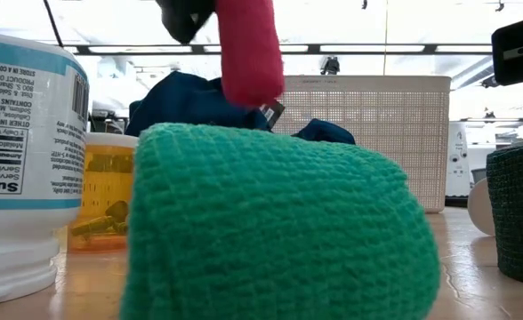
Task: Pick & place medical supplies in basket/bin
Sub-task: Put the red bandage into the yellow bin
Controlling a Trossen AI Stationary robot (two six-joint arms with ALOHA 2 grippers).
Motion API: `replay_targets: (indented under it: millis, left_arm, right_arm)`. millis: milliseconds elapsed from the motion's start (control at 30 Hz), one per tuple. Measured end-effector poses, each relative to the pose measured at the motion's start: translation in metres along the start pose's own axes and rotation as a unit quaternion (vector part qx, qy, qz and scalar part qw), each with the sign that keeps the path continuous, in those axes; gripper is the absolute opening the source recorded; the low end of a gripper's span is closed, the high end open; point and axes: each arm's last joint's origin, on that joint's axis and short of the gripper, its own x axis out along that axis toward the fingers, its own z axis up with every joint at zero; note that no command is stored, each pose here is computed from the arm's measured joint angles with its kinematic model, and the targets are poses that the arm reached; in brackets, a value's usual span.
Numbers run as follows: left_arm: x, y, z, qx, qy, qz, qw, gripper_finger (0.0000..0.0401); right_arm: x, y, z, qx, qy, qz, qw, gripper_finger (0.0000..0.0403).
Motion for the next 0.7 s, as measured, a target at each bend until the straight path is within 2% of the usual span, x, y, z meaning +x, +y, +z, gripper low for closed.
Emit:
replay_targets:
  millis: [200,400,700]
  left_arm:
    - [-0.032,-0.002,0.011,-0.034,-0.014,0.021,0.999,0.0134]
    - [-0.067,0.0,0.008,-0.091,-0.006,0.073,0.993,0.0134]
    - [-0.114,0.007,0.004,-0.155,-0.016,0.122,0.98,0.0134]
  right_arm:
    - [0.0,0.0,0.0,0.0,0.0,0.0,1.0,0.0272]
    - [0.0,0.0,0.0,0.0,0.0,0.0,1.0,0.0272]
    - [0.0,0.0,0.0,0.0,0.0,0.0,1.0,0.0272]
